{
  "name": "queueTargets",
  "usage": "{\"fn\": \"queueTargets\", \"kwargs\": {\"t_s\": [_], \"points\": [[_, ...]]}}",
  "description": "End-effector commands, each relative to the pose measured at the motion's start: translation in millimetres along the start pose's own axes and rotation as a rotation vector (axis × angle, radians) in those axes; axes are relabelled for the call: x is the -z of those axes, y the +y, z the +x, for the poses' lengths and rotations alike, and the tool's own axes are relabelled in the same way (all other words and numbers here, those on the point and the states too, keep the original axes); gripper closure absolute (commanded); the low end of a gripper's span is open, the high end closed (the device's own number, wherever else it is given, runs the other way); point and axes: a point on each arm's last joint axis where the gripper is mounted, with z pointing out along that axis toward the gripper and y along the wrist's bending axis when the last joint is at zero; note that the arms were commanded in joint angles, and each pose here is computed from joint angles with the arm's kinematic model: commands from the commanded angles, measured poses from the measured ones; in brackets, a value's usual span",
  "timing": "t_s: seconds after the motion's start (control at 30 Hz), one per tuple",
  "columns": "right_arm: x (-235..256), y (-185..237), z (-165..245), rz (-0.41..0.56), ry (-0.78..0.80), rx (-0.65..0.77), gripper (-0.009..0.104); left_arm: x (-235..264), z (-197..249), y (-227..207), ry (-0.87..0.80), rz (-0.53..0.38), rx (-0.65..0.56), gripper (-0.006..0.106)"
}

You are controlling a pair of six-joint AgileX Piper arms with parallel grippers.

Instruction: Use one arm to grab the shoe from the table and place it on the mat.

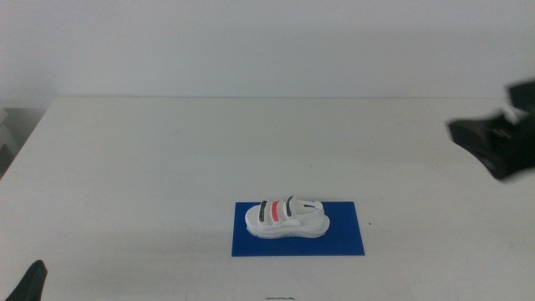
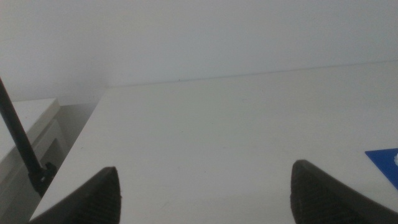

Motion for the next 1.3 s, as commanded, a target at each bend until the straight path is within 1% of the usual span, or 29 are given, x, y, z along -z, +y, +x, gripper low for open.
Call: {"fn": "queueTargets", "kwargs": {"t_s": [0.0, 0.1, 0.23, 0.37, 0.5, 0.73, 1.03, 1.27], "points": [[27, -5, 11, 0.056, -0.205, -0.053, 0.008, 2, -10, 0, -0.105, -0.001, 0.023, 0.007], [45, -3, 41, 0.097, -0.318, -0.112, 0.008, 2, -10, 0, -0.105, -0.001, 0.023, 0.007], [56, 1, 75, 0.136, -0.408, -0.185, 0.008, 2, -10, 0, -0.105, -0.001, 0.023, 0.007], [63, 8, 100, 0.149, -0.429, -0.187, 0.008, 2, -10, 0, -0.105, -0.001, 0.023, 0.007], [64, 16, 122, 0.138, -0.433, -0.215, 0.008, 2, -10, 0, -0.105, -0.001, 0.023, 0.007], [55, 29, 167, 0.128, -0.414, -0.232, 0.008, 2, -10, 0, -0.105, -0.001, 0.023, 0.007], [64, 38, 192, 0.147, -0.553, -0.235, 0.008, 2, -10, 0, -0.105, -0.001, 0.023, 0.007], [47, 44, 212, 0.124, -0.491, -0.263, 0.008, 2, -10, 0, -0.105, -0.001, 0.023, 0.007]]}}
